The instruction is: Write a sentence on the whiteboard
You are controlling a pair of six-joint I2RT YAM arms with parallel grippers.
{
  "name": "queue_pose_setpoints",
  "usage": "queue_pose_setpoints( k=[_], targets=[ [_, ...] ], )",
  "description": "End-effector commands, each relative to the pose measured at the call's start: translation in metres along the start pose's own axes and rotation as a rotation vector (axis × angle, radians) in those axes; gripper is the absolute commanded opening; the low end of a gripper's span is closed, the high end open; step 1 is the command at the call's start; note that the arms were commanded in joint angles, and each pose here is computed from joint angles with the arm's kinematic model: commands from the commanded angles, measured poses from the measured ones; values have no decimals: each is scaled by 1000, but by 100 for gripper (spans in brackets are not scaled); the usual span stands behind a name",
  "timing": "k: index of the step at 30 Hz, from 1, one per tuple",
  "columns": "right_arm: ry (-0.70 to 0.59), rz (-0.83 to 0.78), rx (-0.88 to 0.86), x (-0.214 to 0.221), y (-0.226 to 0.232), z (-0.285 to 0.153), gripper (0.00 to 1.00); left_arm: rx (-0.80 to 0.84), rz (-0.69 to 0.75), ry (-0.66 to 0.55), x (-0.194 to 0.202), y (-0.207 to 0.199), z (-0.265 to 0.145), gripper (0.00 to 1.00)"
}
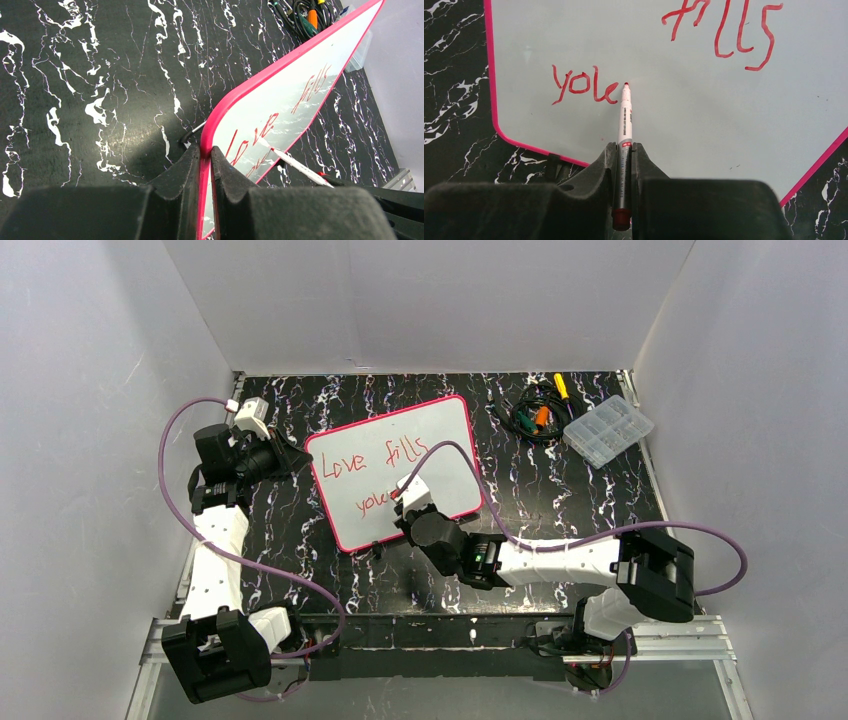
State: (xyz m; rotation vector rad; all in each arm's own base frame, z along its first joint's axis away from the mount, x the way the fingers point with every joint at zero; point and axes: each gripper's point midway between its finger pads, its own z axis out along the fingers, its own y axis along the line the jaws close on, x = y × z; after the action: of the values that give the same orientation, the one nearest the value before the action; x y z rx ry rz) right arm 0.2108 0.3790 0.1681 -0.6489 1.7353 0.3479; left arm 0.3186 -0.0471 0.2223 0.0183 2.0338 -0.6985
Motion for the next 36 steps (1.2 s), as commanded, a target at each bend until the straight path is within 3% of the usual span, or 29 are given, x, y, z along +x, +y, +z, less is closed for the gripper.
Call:
queue_pose_setpoints(
  k=[1,8,26,36],
  targets=[
    [-65,37,38,-26,-3,5,1,20,5,1,2,-6,-3,2],
    [-31,35,77,-15,-15,-2,1,22,5,0,2,-6,-3,2],
    [80,61,-10,27,-2,-14,1,22,7,-3,2,-7,-4,2],
    [23,72,42,8,-8,-11,1,22,5,-1,3,-7,-4,2]
  ],
)
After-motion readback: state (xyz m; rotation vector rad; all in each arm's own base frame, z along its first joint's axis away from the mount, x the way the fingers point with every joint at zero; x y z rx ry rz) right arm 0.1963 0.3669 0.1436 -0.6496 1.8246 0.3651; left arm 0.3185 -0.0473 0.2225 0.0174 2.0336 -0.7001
